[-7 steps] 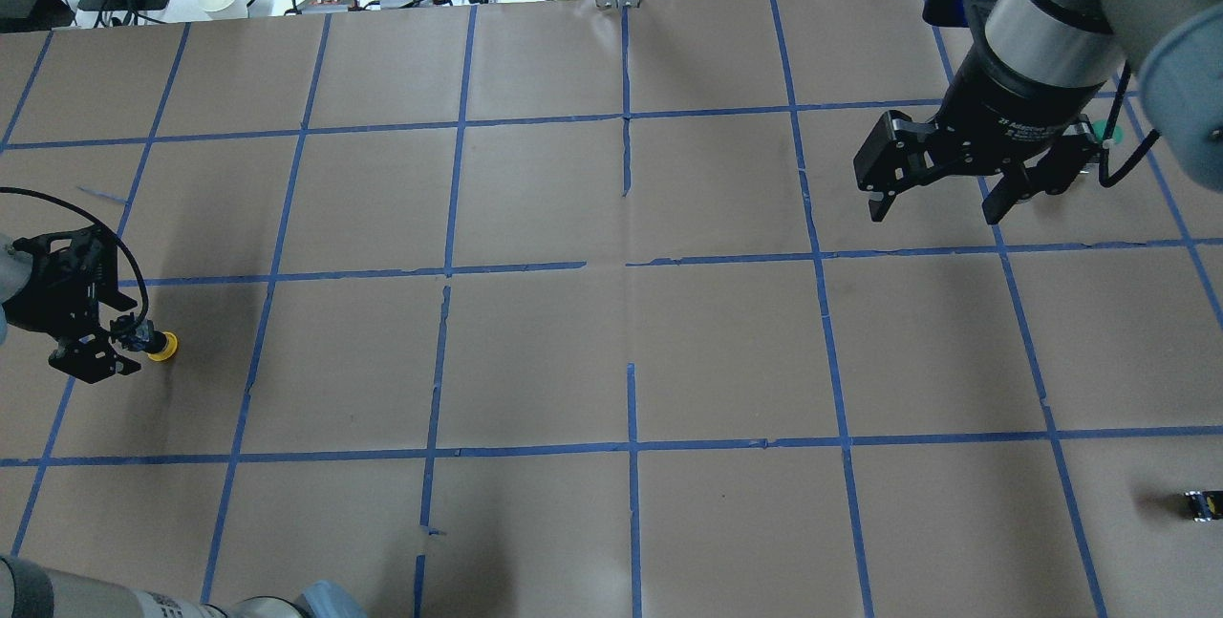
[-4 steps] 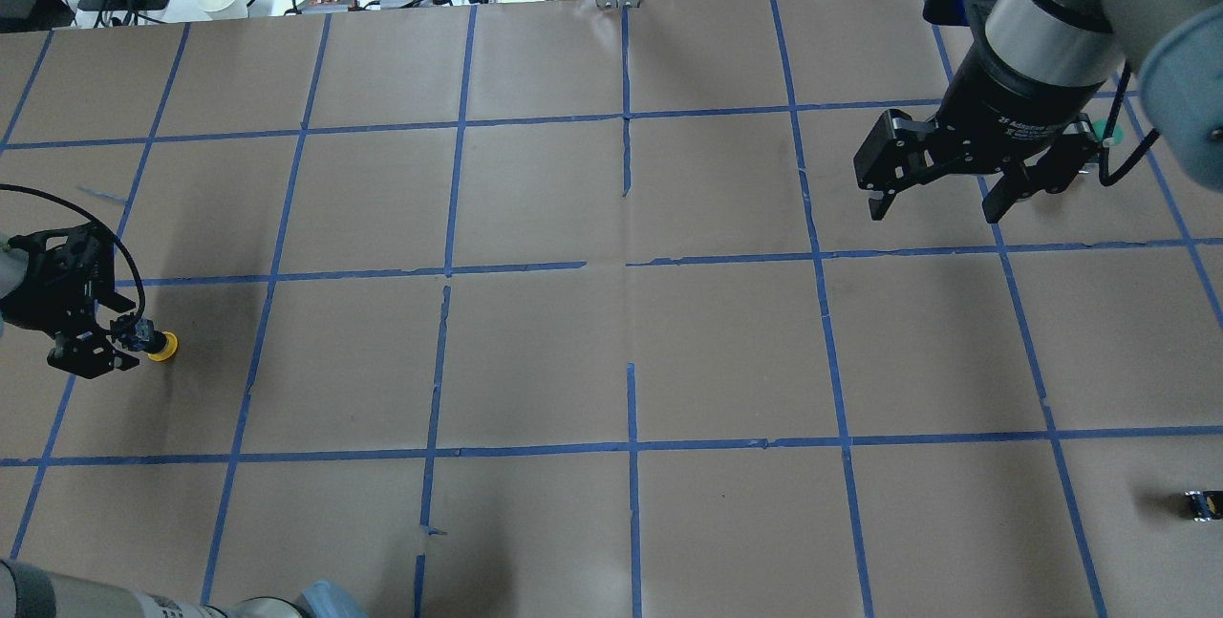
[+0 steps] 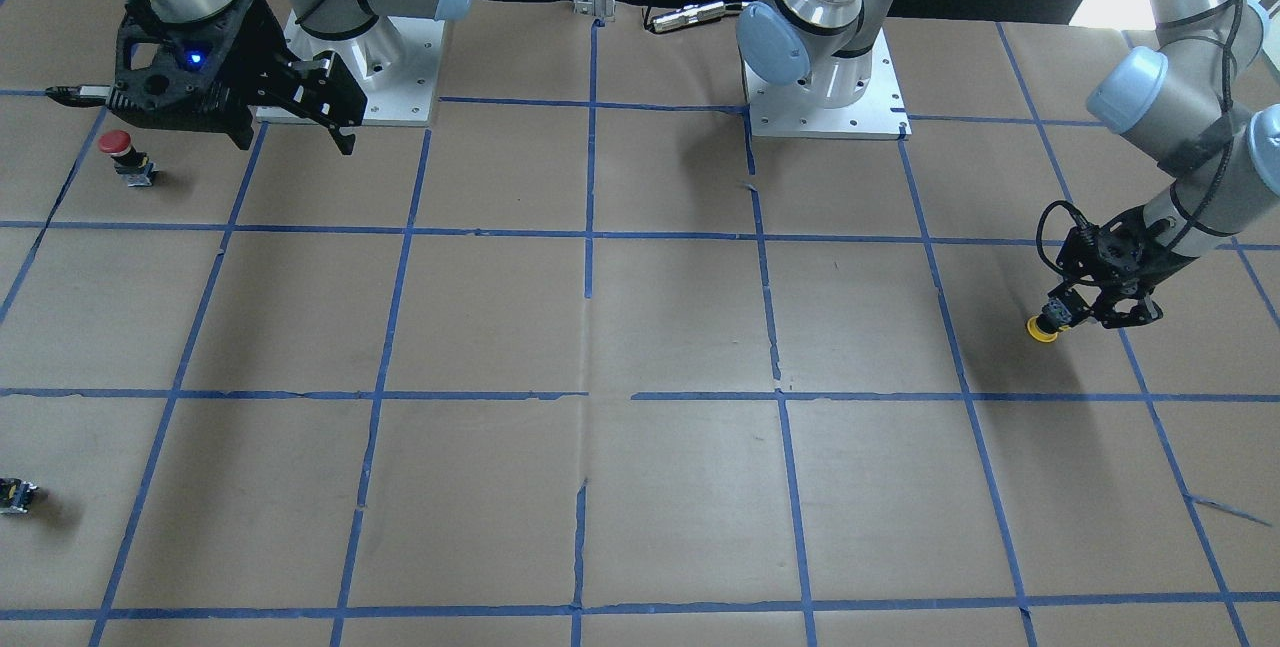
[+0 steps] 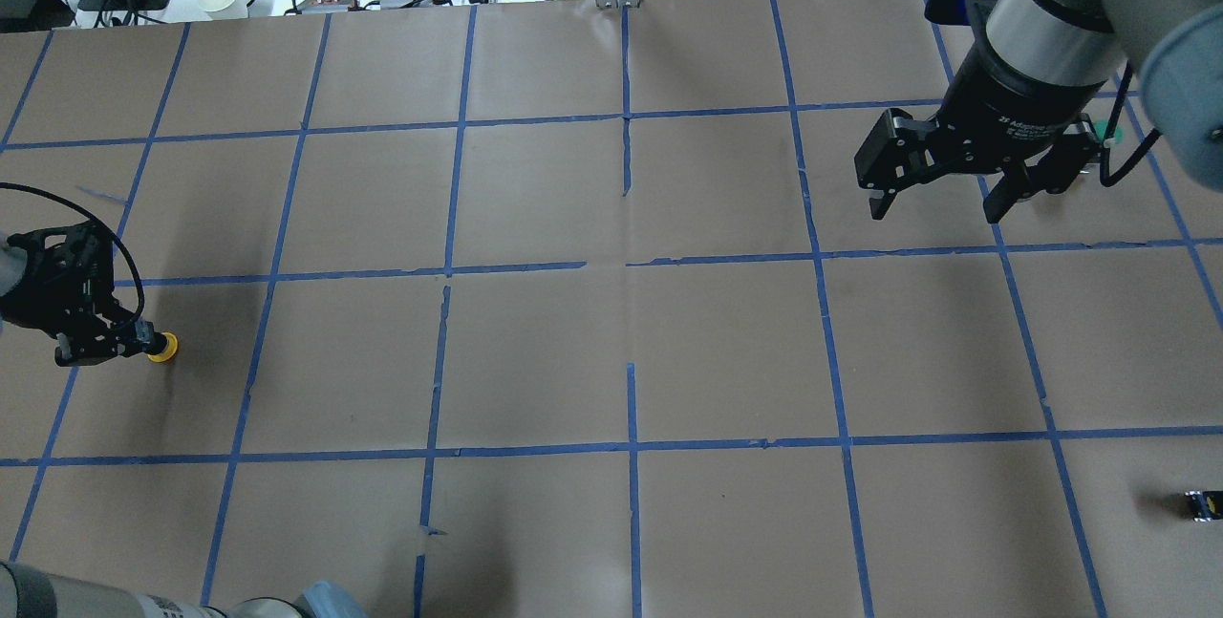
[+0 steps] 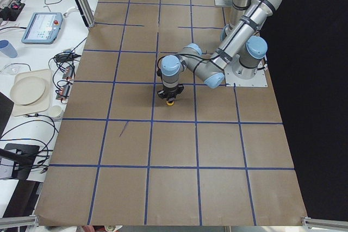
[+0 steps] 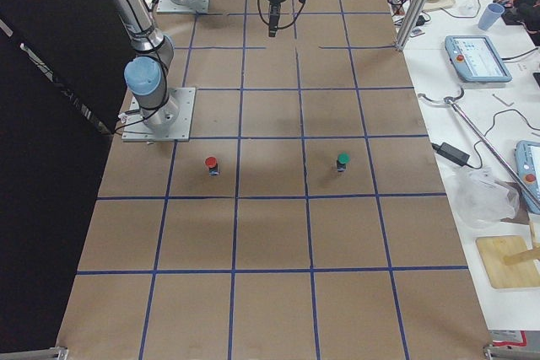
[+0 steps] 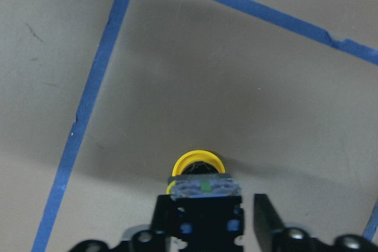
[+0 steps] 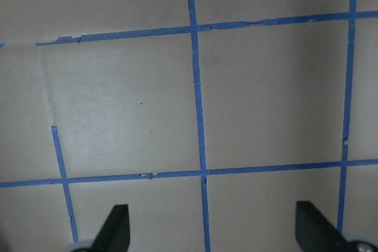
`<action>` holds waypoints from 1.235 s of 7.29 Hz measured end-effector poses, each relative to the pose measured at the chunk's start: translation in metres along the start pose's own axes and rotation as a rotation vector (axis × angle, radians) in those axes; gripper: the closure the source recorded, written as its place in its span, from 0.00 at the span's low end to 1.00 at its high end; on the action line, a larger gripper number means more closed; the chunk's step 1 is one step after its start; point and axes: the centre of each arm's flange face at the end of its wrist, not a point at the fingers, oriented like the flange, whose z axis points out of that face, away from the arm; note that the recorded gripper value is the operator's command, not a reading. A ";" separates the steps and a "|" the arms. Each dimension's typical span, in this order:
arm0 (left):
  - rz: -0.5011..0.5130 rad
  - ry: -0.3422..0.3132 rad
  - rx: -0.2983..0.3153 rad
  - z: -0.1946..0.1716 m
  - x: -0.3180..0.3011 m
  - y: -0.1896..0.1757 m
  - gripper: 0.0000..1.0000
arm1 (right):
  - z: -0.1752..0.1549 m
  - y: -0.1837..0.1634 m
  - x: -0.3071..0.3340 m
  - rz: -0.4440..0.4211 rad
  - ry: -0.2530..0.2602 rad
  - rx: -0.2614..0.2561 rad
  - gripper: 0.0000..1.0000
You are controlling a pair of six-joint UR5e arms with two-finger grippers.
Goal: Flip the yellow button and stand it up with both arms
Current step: 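Lower the left gripper and close it on the yellow button's base, then lift the yellow button with the left gripper while the right gripper approaches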
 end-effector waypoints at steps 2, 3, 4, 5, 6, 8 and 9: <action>-0.008 -0.010 0.011 -0.014 0.003 -0.007 0.94 | -0.001 0.000 0.000 -0.003 -0.006 -0.003 0.00; -0.037 -0.004 0.054 -0.028 0.011 -0.017 0.94 | -0.004 0.001 0.000 -0.003 -0.011 0.001 0.00; -0.089 0.024 0.128 -0.039 0.023 -0.030 0.94 | -0.006 0.001 -0.002 0.010 -0.028 0.001 0.00; -0.155 0.069 0.212 -0.047 0.033 -0.050 0.94 | -0.006 0.000 -0.004 0.072 -0.057 -0.001 0.00; -0.228 0.130 0.299 -0.051 0.042 -0.078 0.94 | -0.009 -0.001 -0.005 0.178 -0.089 -0.006 0.00; -0.409 0.293 0.491 -0.058 0.062 -0.142 0.94 | -0.020 -0.005 0.001 0.421 -0.226 -0.065 0.00; -0.505 0.389 0.592 -0.063 0.071 -0.176 0.94 | -0.022 -0.007 0.009 0.522 -0.324 -0.125 0.00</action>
